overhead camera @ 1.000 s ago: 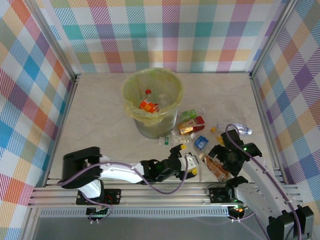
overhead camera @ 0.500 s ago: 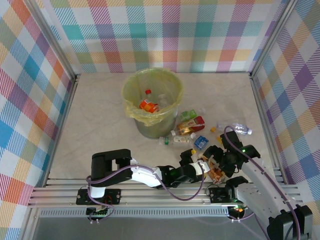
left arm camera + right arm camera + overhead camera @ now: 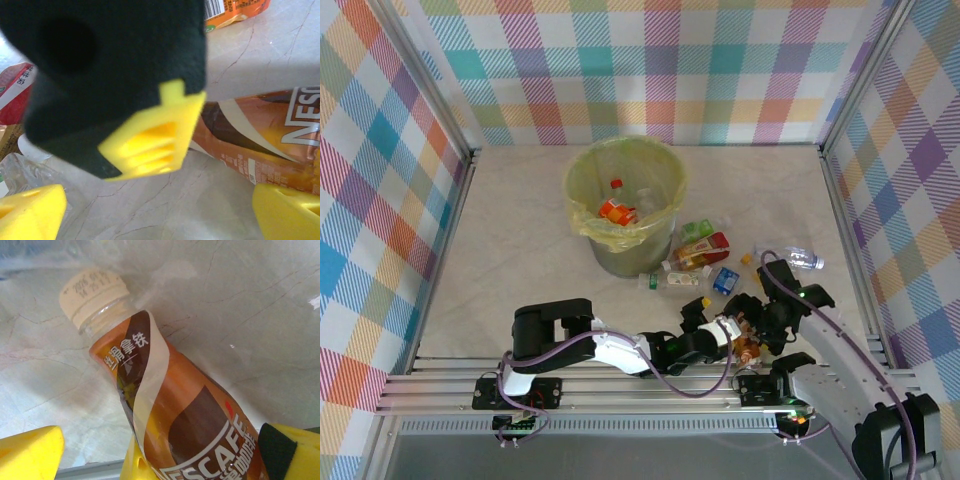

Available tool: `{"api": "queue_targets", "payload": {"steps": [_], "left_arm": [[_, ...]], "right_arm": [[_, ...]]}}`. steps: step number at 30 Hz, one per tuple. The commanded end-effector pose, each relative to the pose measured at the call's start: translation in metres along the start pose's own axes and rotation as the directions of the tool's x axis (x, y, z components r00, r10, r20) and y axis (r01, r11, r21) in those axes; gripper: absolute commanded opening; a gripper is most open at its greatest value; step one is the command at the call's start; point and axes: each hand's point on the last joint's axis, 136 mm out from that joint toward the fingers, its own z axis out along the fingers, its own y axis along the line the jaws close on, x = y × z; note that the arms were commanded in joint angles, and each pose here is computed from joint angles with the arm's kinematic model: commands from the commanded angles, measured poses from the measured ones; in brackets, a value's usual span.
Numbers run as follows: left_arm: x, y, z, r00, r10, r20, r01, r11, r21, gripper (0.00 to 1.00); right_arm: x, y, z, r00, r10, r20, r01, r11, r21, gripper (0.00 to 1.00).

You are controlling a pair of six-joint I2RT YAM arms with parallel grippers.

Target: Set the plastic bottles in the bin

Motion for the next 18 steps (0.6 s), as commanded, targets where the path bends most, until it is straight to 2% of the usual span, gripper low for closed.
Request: {"api": "queue_targets", "payload": {"steps": [1,9,12,15,18], "left_arm": [[-0.006,0.002,0.005,0.998,-0.053,0.013,0.053,0.998,-0.015,0.95],[-0.004,0.006,0.000,0.998,-0.064,0.002,0.065,0.998,-0.022,0.95],[-0.002,0.008,-0.003,0.998,-0.067,-0.004,0.067,0.998,-0.021,0.95],[-0.001,0.010,-0.005,0.998,-0.068,-0.006,0.068,0.997,-0.021,0.96],[-0.001,0.010,-0.006,0.998,-0.067,-0.008,0.067,0.997,-0.023,0.96]], "right_arm": [[0.009,0.004,0.006,0.998,-0.032,-0.058,0.030,0.999,-0.028,1.00],[0.001,0.003,0.016,0.997,-0.059,-0.049,0.060,0.998,0.007,1.00],[-0.002,0.005,0.021,0.997,-0.063,-0.052,0.064,0.998,0.009,0.94],[-0.003,0.006,0.025,0.996,-0.072,-0.057,0.073,0.997,0.012,0.83],[-0.006,0.007,0.027,0.996,-0.073,-0.057,0.075,0.997,0.023,0.80]]}}
